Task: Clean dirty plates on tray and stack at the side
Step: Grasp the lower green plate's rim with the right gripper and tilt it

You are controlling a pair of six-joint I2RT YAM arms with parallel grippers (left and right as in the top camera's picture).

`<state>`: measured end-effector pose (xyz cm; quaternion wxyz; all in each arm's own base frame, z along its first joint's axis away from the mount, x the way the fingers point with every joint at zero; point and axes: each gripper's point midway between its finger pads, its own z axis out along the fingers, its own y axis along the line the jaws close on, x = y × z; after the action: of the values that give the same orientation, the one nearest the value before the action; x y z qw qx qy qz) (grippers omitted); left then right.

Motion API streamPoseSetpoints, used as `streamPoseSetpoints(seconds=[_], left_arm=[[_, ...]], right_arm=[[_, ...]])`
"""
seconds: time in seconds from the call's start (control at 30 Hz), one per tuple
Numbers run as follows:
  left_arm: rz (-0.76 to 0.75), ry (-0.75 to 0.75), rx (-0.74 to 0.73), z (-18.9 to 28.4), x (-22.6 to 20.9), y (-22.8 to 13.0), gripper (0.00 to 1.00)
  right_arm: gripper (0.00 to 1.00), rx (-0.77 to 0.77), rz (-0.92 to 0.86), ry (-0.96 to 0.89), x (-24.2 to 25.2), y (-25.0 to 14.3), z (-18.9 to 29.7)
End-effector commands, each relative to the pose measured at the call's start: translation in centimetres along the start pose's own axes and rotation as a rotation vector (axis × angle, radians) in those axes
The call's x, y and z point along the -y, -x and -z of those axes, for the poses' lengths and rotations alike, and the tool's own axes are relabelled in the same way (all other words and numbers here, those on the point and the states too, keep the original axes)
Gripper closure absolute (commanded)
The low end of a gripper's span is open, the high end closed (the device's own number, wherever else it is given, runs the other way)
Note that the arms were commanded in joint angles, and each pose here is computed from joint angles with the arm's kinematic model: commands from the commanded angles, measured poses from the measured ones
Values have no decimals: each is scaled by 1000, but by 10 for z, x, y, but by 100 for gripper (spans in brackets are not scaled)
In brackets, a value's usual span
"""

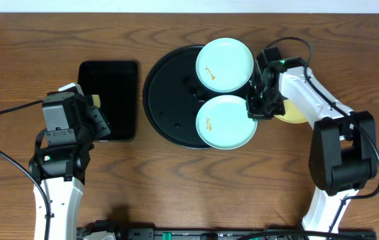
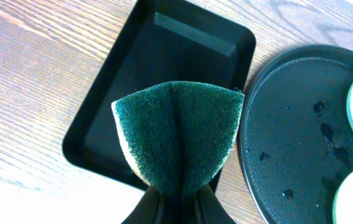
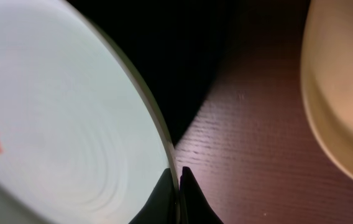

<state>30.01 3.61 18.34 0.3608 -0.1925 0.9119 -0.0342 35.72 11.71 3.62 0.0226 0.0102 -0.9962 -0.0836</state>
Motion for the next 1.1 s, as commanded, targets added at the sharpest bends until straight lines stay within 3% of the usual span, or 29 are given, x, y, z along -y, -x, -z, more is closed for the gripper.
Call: streamPoseSetpoints(seconds=[0.0,0.2,0.47,0.6,0.83,1.07], left_arm=[[-14,-4,0,-1,0,1,92],[-14,-4,0,-1,0,1,92],[-33,-7,-5,-4,1,1,92],[-140,-95,-15,-11,17,1,92],[-150,-268,-34,-31,48,5,92],[-210,-414,-64,-39,87,2,93]], right_arm=[[99,142,6,66,-26,21,43],[99,340,79,51,-57,41,79],[99,561,60,-311,-65,50,92],[99,621,53,-325,-82,49,96],[99,510,44,-197,-100,32,78],[99,443,38,-192,-92,24,69]])
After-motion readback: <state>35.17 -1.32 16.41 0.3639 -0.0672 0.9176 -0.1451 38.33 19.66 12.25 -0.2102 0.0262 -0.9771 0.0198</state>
